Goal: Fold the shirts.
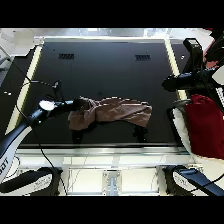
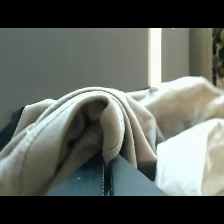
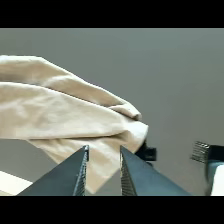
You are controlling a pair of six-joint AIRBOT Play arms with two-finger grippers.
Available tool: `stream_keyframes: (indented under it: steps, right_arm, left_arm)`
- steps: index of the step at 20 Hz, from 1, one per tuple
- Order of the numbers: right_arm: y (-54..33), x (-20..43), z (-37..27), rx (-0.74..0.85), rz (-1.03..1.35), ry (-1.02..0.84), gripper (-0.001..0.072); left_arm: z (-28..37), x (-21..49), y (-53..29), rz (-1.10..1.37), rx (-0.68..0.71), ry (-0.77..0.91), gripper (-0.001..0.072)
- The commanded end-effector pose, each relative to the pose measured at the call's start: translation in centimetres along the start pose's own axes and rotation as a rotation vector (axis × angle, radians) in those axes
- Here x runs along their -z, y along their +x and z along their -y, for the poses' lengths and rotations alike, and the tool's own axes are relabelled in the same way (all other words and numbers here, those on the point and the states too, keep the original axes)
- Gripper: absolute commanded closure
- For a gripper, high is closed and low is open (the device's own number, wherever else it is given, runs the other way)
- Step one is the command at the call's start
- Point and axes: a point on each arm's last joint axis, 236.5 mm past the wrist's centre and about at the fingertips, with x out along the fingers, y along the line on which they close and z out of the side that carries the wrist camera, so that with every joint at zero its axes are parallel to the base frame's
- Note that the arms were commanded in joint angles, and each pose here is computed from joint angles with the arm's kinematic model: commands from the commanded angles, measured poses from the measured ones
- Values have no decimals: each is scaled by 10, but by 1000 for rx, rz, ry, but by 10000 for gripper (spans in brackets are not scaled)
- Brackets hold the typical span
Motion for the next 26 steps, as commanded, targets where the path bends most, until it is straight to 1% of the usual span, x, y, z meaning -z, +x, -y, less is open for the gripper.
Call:
stream_keyframes:
  steps: [1, 3, 5, 6, 7, 8, 10, 14, 16, 21, 24, 26]
  right_arm:
    - [12, 22, 14, 51, -67, 51, 464]
    - [47, 70, 10, 19, -178, 161, 462]
    - [86, 110, -7, -56, -214, 322, 365]
    - [104, 125, -20, -114, -209, 417, 363]
    - [119, 138, -29, -155, -204, 502, 307]
    - [130, 146, -33, -174, -188, 574, 219]
    - [143, 155, -29, -168, -155, 641, 220]
    - [168, 162, -14, -122, -155, 652, 220]
    - [179, 164, -2, -79, -144, 634, 222]
    - [181, 143, 22, -6, -54, 544, 228]
    - [183, 131, 31, 15, 3, 540, 228]
    - [192, 135, 35, 27, -2, 550, 228]
  left_arm:
    - [10, -25, -3, 53, 12, 18, 690]
    - [14, -31, -5, 65, 19, 24, 690]
    - [15, -28, -5, 53, 24, 25, 690]
    - [16, -26, -5, 44, 29, 25, 690]
    - [17, -25, -5, 39, 31, 25, 690]
    - [17, -25, -5, 37, 32, 25, 690]
    - [17, -24, -5, 37, 32, 25, 690]
    - [18, -23, -5, 30, 36, 25, 690]
    - [20, -18, -5, 8, 47, 26, 690]
    - [22, -15, -5, -3, 52, 26, 690]
    - [22, -15, -5, -3, 53, 26, 690]
    - [22, -15, -5, -3, 53, 26, 690]
